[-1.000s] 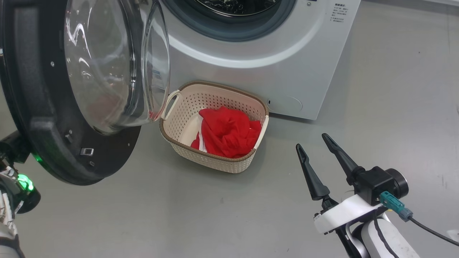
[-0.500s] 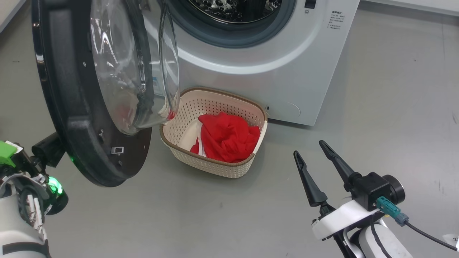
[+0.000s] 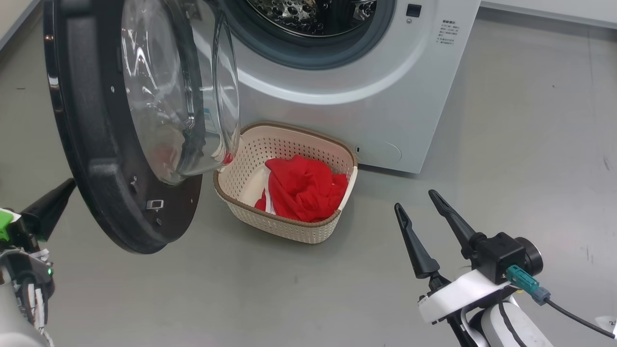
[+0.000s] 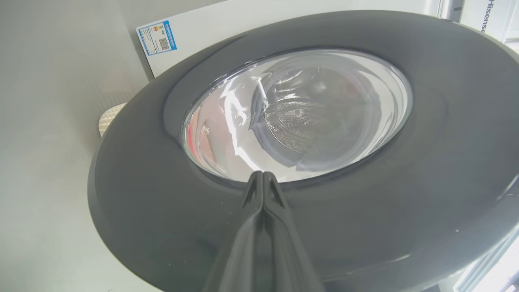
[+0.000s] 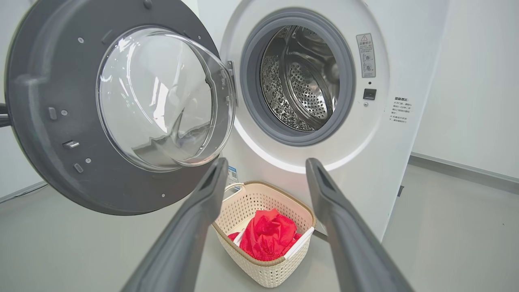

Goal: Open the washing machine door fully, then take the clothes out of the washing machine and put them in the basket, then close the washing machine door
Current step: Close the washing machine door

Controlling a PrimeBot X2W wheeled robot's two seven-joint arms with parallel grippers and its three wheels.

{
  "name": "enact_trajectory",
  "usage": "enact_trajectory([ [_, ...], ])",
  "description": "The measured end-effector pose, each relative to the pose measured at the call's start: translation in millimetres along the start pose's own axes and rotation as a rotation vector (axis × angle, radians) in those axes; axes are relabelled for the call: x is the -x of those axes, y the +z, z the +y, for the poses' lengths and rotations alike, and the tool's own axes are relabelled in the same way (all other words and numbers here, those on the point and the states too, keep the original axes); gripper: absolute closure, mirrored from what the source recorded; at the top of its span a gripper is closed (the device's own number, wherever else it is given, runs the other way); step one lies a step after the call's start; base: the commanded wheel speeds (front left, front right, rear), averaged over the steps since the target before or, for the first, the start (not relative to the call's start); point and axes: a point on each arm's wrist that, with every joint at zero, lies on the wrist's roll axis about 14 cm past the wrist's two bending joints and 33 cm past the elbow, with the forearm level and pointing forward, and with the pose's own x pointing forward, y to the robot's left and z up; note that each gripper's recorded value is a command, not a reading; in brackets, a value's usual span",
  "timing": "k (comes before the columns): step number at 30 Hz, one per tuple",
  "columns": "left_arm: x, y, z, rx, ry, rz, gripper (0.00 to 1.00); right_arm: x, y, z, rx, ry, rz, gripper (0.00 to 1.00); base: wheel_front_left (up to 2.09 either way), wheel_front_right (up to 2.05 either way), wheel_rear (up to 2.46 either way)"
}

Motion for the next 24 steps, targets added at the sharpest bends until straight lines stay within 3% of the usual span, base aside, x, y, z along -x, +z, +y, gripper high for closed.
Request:
enact_trajectory([
  [9,30.4,36.2,12.2,-0.261,0.139,-0.198,1.0,2.7,-2.0,2.2,-0.011,-0.008,0.002,0.0,0.0,0.0,0.0],
  [16,47.8,47.2,-0.9,-0.618,0.22,-0.298,1.0,0.9,-2.8,5.6,-0.02,-0.001,0.003,0.0,0.0,0.0,0.0],
  [24,68.8,46.8,7.0,-0.807,0.254,-0.425,1.0,-0.4,-1.8,5.3,-0.019,-0.006,-0.003,0.0,0.0,0.0,0.0],
])
